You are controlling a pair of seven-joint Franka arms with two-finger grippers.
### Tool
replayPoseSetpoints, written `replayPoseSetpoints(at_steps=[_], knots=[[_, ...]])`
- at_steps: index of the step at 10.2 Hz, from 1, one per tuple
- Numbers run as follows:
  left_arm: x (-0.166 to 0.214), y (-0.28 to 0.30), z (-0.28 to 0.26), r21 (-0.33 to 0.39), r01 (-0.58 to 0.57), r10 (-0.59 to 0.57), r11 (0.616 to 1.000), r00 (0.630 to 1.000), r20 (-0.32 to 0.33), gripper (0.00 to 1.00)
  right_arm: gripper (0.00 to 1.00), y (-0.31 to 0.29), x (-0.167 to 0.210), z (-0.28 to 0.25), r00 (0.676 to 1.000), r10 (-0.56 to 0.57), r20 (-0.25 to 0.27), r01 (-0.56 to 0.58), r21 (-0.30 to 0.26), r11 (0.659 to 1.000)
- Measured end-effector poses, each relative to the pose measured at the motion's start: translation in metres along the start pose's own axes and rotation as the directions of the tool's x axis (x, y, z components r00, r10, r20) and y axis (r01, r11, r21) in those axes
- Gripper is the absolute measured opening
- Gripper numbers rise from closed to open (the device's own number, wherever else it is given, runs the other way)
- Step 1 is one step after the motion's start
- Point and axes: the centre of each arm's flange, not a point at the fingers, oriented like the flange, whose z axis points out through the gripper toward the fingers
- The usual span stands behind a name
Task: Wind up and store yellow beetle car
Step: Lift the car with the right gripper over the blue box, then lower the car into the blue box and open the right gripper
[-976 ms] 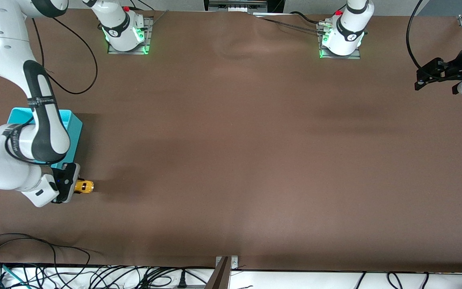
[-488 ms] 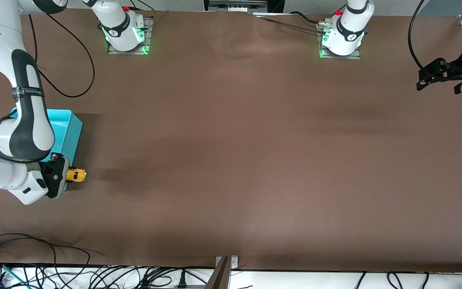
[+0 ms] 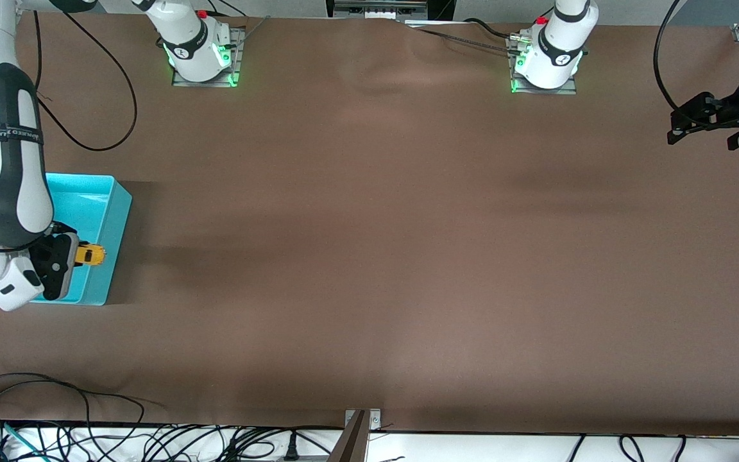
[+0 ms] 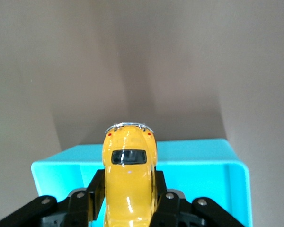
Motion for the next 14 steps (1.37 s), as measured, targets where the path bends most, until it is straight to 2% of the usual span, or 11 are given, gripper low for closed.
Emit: replayPoseSetpoints(at_steps=[4,8,14], knots=[[-0.001,0.000,0.000,0.000,-0.001,0.001,1.000,1.000,0.005,1.00,0.46,0.000,-0.045,0.023,1.000,-0.021,0.008,0.020,0.045,0.999],[-0.001,0.002,0.001,-0.001,-0.003,0.003,1.000,1.000,0.012,1.00,0.46,-0.002,-0.086,0.064,0.999,-0.045,-0.015,0.046,0.086,0.995],[-0.001,0.001,0.001,-0.001,-0.002,0.002,1.000,1.000,0.012,1.00,0.46,-0.006,-0.102,0.105,0.998,-0.059,-0.029,0.061,0.102,0.993]])
